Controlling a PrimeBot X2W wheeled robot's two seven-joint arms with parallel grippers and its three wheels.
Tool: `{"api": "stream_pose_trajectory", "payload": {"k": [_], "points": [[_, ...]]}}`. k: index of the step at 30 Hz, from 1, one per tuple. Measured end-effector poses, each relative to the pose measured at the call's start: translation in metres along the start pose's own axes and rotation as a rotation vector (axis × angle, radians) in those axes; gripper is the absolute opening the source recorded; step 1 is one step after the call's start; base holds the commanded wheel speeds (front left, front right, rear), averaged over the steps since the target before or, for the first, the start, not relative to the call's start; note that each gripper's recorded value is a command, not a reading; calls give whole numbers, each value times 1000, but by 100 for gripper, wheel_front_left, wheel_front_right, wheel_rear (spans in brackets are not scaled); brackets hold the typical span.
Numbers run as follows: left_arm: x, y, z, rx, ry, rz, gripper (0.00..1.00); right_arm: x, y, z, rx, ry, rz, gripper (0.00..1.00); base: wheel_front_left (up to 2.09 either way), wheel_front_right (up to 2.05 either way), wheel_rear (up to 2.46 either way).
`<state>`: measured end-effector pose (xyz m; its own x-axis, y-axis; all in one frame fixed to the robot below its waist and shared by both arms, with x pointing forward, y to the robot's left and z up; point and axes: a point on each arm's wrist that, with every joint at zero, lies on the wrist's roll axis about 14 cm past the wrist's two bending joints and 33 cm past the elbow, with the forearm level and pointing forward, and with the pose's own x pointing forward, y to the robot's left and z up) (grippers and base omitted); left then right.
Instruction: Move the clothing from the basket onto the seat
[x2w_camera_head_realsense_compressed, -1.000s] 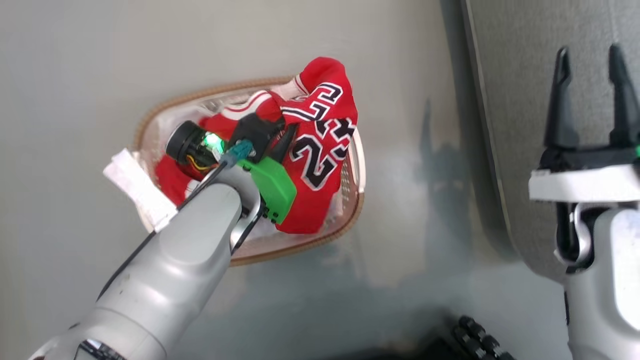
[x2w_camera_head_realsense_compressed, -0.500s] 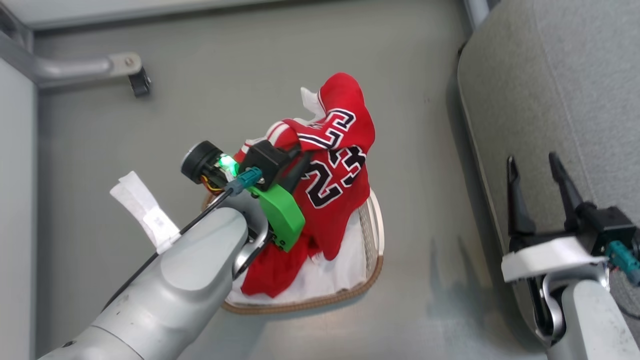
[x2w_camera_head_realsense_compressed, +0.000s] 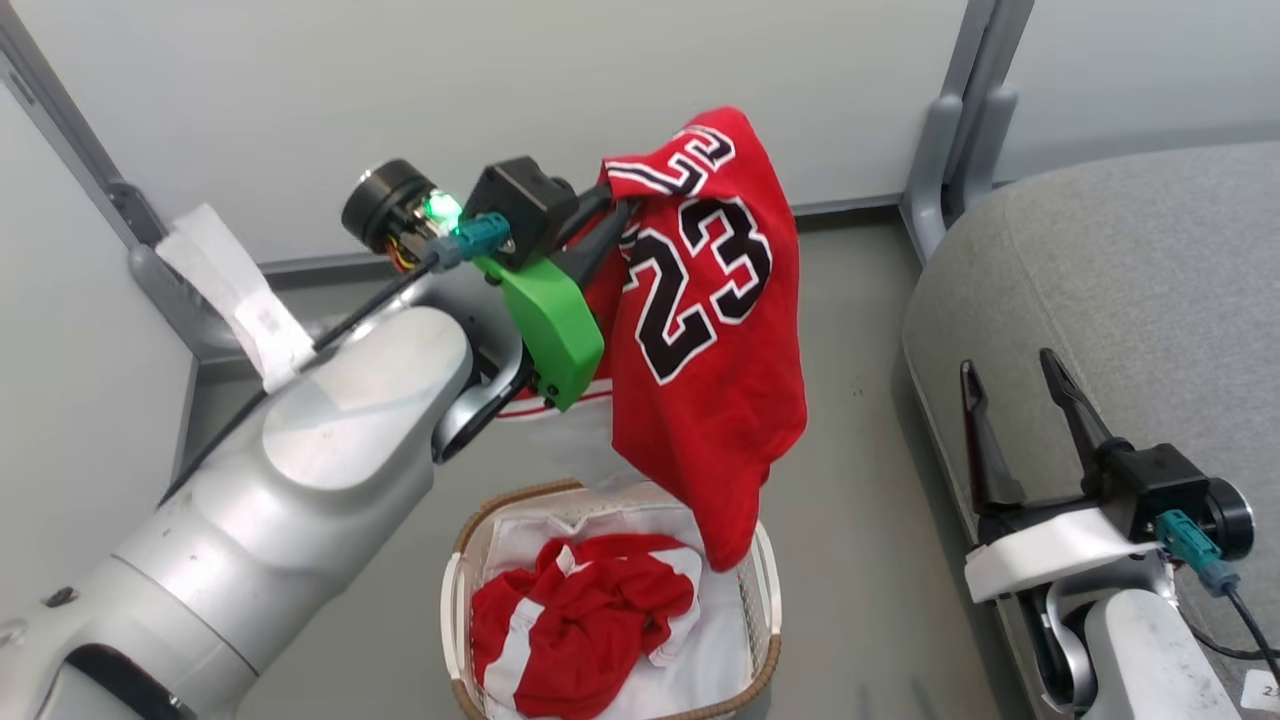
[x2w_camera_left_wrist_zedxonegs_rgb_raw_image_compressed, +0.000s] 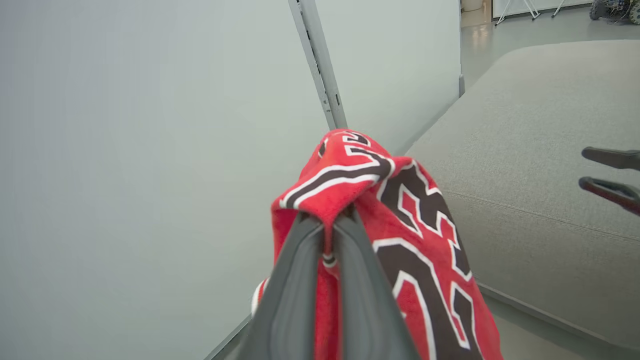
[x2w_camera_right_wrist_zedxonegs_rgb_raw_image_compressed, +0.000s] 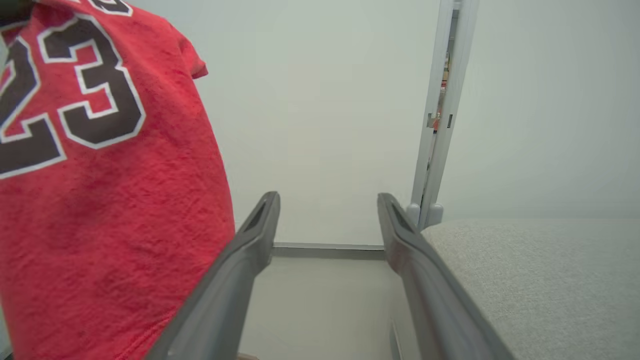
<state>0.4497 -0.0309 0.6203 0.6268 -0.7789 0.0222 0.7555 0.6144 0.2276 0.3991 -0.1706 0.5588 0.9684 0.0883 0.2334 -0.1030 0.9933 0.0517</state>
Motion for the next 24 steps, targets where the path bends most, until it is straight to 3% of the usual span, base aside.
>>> {"api": "stream_pose_trajectory", "payload": {"k": [6, 15, 24], "points": [[5, 8, 35, 31, -51, 19, 0, 2, 23, 19, 19, -53, 67, 100, 0, 0, 0], [20, 15, 46, 22, -48, 73, 0, 10, 95, 36, 100, -96, 281, 100, 0, 0, 0], [28, 8, 50, 9, -39, 80, 0, 23, 138, 32, 61, -67, 426, 100, 0, 0, 0]]}}
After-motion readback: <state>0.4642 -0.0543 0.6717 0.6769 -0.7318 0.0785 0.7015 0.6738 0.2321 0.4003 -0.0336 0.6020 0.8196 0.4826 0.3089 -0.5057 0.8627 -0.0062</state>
